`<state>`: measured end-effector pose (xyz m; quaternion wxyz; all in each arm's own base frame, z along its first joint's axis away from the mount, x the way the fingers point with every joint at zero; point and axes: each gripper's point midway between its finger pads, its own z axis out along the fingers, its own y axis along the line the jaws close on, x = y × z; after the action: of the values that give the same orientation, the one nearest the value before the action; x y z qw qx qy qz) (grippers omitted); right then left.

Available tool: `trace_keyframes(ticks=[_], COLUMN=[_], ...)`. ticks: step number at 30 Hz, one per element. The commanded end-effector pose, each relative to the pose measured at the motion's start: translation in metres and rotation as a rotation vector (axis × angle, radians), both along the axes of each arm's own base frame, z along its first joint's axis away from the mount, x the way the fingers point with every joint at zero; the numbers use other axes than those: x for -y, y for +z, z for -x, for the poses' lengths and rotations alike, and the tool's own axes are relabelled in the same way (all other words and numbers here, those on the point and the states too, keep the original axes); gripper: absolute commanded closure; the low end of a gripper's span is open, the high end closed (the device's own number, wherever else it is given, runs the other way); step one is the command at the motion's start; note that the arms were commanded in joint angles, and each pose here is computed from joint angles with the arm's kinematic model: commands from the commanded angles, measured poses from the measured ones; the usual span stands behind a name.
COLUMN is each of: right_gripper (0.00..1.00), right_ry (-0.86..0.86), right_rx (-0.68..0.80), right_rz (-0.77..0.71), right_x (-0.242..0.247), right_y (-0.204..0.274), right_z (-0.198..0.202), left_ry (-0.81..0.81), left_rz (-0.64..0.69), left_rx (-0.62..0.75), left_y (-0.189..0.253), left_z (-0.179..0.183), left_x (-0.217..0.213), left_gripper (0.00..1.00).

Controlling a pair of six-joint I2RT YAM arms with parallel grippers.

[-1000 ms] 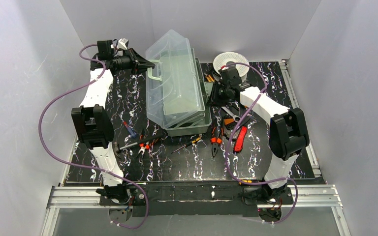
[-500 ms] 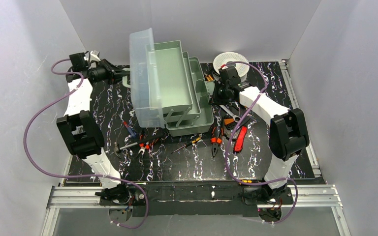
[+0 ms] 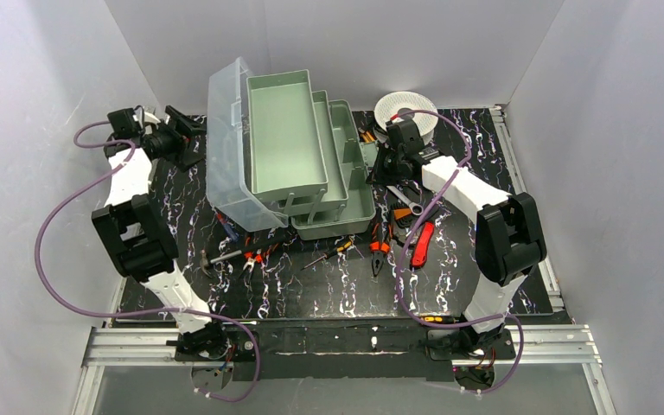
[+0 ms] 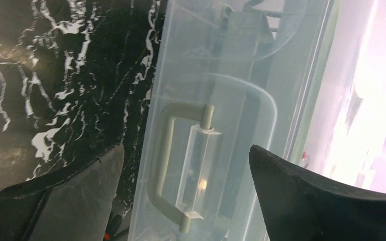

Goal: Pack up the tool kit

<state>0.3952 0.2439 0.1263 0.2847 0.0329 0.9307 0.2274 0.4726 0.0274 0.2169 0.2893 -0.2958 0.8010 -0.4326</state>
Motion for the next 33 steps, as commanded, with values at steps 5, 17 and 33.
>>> trace_keyframes(ticks=[5, 17, 33], right_gripper=[0.99, 0.99, 0.99], right_ry=[-0.04, -0.037, -0.064], right_rx=[0.02, 0.0, 0.029], right_rz=[-0.017, -0.129, -0.232], right_x=[0.005, -0.009, -0.022], right_y=[0.008, -0.002, 0.005], right_z=[-0.004, 0.009, 0.018], left_ry=[0.115, 0.358, 0.437], left_rz=[0.042, 0.303, -0.061], left_rx=[0.047, -0.082, 0.026], left_y=[-0.003, -0.075, -0.003], left_z=[0.033, 0.032, 0.059], left_x=[-0.007, -0.072, -0.097], left_gripper=[0.04, 0.04, 0.02])
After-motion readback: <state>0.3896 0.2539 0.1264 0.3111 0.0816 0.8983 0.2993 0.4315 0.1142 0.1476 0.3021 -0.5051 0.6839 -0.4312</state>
